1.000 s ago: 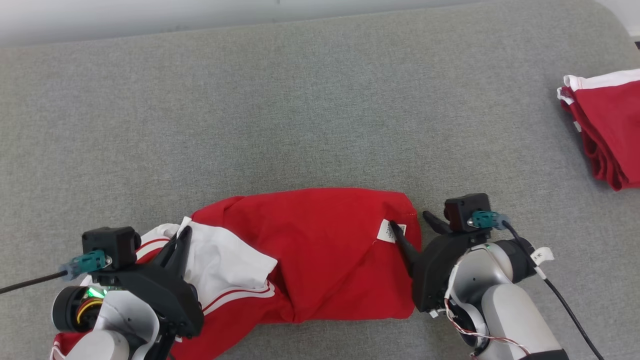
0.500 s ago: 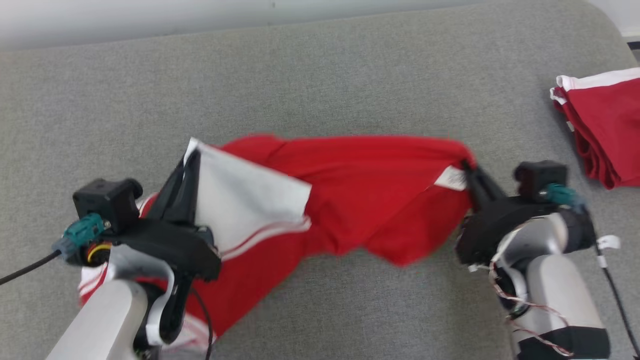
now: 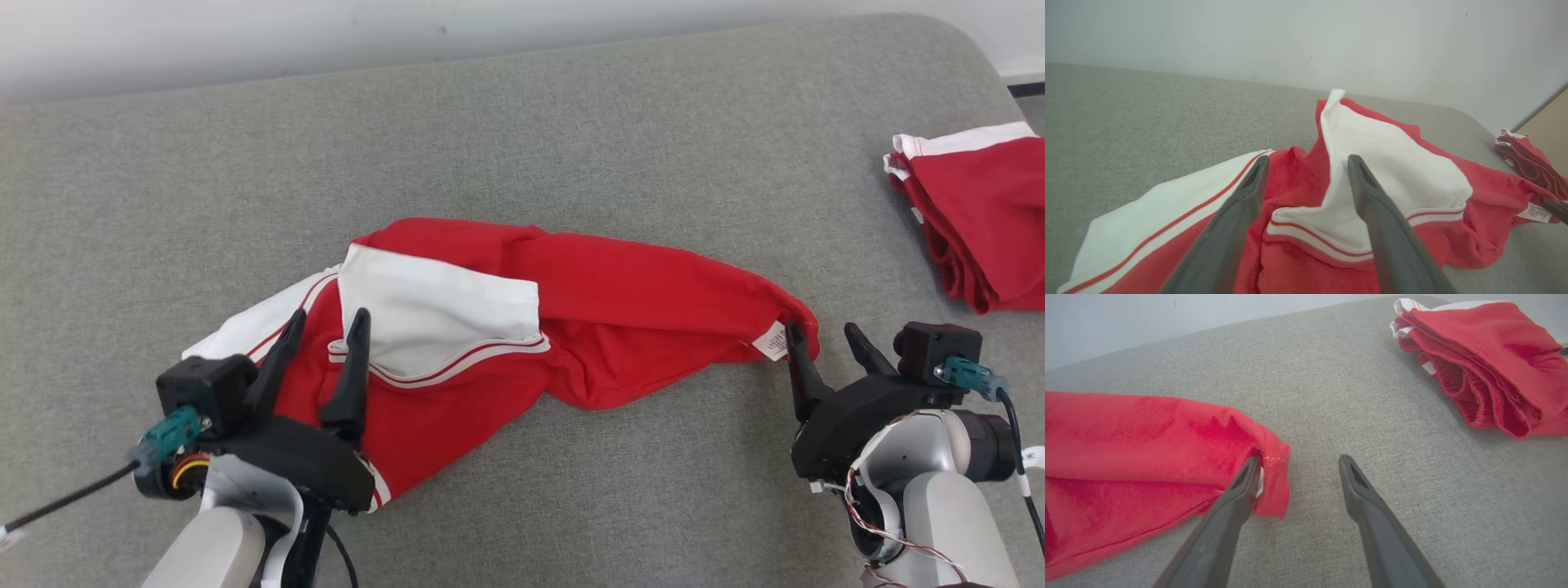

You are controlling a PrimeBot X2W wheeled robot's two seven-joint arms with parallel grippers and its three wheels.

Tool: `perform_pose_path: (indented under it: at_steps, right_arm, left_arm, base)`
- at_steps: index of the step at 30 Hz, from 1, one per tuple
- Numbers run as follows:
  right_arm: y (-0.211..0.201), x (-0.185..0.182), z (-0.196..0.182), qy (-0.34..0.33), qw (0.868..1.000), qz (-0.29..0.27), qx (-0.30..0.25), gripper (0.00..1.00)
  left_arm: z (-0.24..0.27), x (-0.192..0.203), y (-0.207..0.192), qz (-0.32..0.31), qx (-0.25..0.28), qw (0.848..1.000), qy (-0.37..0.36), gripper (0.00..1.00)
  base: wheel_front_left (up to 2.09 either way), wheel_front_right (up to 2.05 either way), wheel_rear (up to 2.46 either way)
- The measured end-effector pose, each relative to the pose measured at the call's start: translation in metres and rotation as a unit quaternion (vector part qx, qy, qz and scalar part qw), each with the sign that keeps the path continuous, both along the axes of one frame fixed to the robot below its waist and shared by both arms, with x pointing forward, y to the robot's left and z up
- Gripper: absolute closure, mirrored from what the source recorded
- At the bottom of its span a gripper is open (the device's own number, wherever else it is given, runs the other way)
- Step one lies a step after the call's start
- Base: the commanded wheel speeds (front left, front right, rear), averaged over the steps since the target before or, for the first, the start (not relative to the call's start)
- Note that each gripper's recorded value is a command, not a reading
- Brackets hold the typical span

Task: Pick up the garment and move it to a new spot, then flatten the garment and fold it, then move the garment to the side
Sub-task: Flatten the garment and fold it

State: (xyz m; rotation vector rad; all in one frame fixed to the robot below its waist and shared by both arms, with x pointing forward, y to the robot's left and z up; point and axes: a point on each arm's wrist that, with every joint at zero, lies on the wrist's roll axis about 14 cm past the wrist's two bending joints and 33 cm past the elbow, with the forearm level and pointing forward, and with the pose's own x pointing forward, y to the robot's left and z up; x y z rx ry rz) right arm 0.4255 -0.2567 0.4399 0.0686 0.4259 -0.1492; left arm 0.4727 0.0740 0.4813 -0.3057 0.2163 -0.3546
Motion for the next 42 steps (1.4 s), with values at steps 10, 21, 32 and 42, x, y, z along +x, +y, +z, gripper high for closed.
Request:
perform_pose_path:
  at_steps: [10, 21, 32, 42]
  right_arm:
    - [-0.006, -0.005, 0.025, -0.060, 0.998, -0.012, 0.001, 0.00]
    - [0.000, -0.041, 0.047, -0.155, 0.988, -0.014, 0.009, 0.00]
    - [0.020, -0.079, 0.058, -0.229, 0.973, 0.008, 0.001, 0.00]
    - [0.047, -0.088, 0.067, -0.252, 0.966, 0.054, -0.017, 0.00]
  left_arm:
    - [0.022, -0.015, 0.041, 0.075, -0.029, 0.994, -0.069, 0.00]
    - [0.045, -0.056, 0.080, 0.156, 0.015, 0.979, -0.134, 0.00]
    - [0.052, -0.104, 0.104, 0.206, 0.085, 0.960, -0.169, 0.00]
    - [0.016, -0.118, 0.104, 0.166, 0.118, 0.971, -0.128, 0.00]
  base:
    - [0.00, 0.00, 0.00]
    - [0.00, 0.00, 0.00]
    - [0.00, 0.00, 0.00]
    - [0.00, 0.00, 0.00]
